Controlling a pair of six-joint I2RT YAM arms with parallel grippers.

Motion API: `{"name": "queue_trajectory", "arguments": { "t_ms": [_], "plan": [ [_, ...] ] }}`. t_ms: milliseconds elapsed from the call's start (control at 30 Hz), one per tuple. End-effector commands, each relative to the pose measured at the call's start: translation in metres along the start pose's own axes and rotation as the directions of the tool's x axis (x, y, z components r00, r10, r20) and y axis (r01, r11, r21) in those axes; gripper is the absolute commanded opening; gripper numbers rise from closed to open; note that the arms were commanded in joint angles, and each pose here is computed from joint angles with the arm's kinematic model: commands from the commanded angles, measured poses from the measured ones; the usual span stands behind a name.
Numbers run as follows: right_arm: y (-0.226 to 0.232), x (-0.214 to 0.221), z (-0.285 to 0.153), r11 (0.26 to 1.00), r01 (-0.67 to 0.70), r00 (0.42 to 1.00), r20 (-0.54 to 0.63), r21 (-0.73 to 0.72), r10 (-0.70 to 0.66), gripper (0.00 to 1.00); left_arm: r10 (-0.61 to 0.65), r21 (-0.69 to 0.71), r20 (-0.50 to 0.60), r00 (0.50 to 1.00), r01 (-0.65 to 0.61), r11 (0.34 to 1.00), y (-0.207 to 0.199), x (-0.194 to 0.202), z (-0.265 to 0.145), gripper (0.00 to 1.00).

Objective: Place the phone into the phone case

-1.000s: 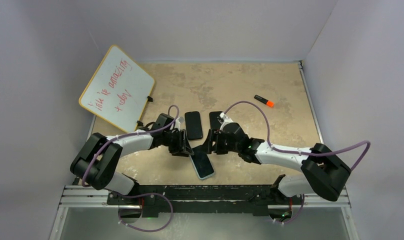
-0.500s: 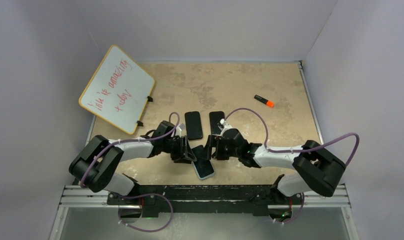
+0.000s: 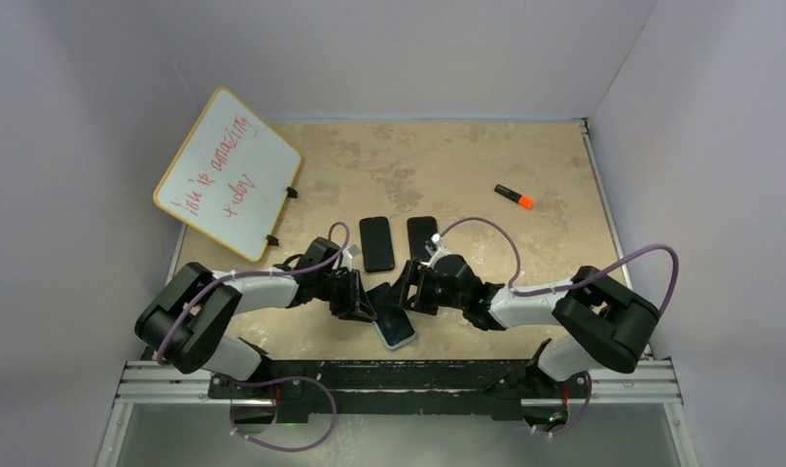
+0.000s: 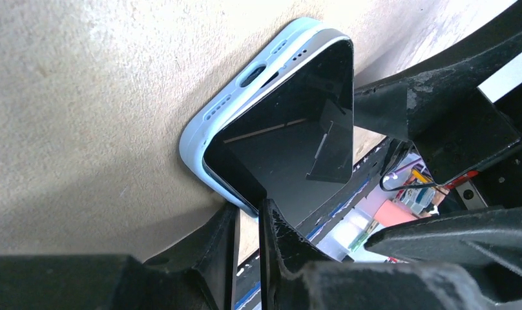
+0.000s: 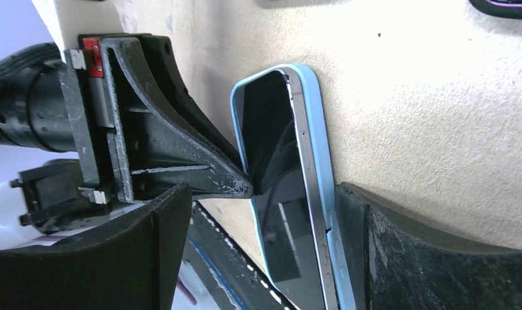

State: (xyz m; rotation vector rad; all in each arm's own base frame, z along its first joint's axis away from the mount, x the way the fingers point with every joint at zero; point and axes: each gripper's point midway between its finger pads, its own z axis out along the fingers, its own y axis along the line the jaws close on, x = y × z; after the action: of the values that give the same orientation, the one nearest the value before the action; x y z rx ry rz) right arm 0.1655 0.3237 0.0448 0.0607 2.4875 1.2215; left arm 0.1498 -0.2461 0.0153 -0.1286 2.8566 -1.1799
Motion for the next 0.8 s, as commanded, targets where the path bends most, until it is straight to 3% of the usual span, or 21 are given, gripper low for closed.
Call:
{"name": "queue_trajectory", "arguments": {
  "t_ms": [0,167,433,633,767],
  "plan": [
    [0.054,0.005,-0.010,0.959,-0.117,0.993,-0.045,-0.257,0.109,0.81,0.056,0.018,0.048,0.997,-0.057,0.998,-0.008,-0.014,0.001,0.16],
    [0.079,0.000,-0.026,0.915,-0.132,0.991,-0.040,-0.380,0.127,0.79,0.068,0.044,0.056,0.996,-0.070,0.997,-0.010,-0.010,-0.009,0.12],
    [0.092,-0.004,-0.027,0.895,-0.127,0.992,-0.044,-0.427,0.120,0.79,0.058,-0.014,0.041,0.997,-0.057,0.998,0.004,-0.003,-0.014,0.18],
    [0.085,0.002,-0.020,0.913,-0.131,0.991,-0.073,-0.387,0.111,0.77,0.062,-0.056,0.060,0.996,-0.059,0.997,0.009,-0.004,-0.018,0.22],
    [0.076,0.006,-0.013,0.939,-0.096,0.994,-0.085,-0.329,0.072,0.70,0.064,-0.057,0.073,0.995,-0.060,0.997,0.007,-0.006,-0.021,0.22]
  ]
}}
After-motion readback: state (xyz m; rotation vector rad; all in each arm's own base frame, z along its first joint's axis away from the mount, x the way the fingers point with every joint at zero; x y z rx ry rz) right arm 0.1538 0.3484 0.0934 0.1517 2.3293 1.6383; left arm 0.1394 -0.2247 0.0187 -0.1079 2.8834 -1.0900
